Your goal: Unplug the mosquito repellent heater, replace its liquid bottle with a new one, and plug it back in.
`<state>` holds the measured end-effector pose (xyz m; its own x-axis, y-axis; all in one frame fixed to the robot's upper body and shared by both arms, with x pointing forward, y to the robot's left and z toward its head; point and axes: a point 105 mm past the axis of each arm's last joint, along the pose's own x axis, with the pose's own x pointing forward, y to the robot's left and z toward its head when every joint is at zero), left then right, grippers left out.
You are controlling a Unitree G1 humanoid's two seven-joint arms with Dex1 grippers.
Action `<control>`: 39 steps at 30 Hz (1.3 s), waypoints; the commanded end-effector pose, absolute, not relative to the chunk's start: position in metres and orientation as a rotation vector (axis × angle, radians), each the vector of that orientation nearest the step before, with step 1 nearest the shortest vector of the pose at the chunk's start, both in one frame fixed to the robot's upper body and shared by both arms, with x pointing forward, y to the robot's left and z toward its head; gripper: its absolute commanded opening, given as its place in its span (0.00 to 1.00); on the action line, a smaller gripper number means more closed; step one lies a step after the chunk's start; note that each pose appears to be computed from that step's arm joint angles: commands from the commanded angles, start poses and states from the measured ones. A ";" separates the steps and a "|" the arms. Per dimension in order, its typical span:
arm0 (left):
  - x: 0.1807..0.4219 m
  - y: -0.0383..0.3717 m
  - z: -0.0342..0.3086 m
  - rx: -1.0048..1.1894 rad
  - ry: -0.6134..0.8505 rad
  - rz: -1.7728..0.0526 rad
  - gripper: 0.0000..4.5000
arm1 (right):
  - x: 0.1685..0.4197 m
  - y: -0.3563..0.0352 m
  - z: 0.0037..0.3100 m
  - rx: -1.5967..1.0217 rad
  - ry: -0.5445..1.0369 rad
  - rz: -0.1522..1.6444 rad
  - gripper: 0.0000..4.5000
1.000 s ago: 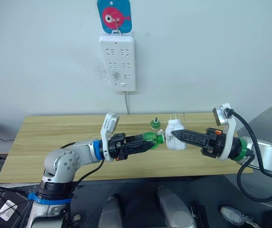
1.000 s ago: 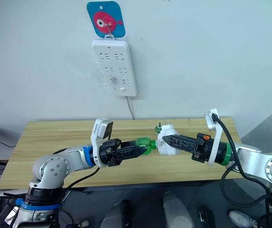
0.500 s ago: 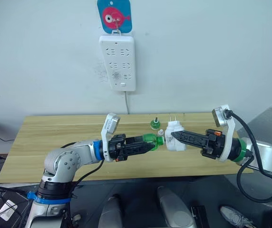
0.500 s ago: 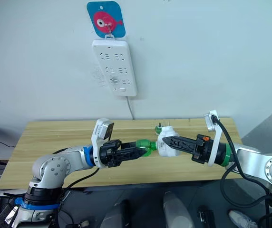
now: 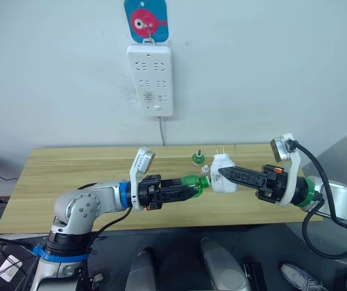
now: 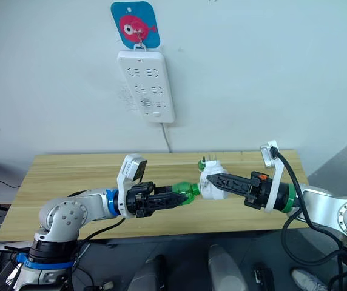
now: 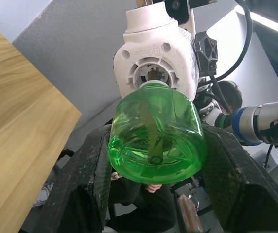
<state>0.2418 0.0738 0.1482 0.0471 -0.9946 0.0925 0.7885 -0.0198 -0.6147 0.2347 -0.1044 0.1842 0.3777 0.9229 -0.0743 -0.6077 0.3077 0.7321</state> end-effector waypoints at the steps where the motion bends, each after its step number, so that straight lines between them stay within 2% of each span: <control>1: 0.230 0.059 0.171 -0.583 0.348 -1.613 0.51 | 0.220 -0.098 0.183 0.669 0.594 1.157 0.66; 6: 0.243 0.060 0.173 -0.572 0.312 -1.560 0.51 | 0.213 -0.097 0.185 0.643 0.602 1.193 0.66; 12: 0.244 0.059 0.175 -0.583 0.313 -1.566 0.51 | 0.215 -0.099 0.187 0.631 0.600 1.193 0.66; 22: 0.236 0.060 0.178 -0.614 0.337 -1.607 0.51 | 0.225 -0.110 0.187 0.664 0.598 1.152 0.66; 31: 0.236 0.063 0.181 -0.649 0.339 -1.607 0.51 | 0.218 -0.107 0.193 0.681 0.575 1.226 0.66; 39: 0.233 0.065 0.180 -0.639 0.355 -1.619 0.51 | 0.229 -0.120 0.189 0.688 0.586 1.140 0.66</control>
<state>0.2419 0.0686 0.1607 0.0227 -0.9914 0.1287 0.7780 -0.0633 -0.6251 0.2321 -0.1188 0.1877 0.3266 0.9430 -0.0644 -0.6116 0.2628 0.7462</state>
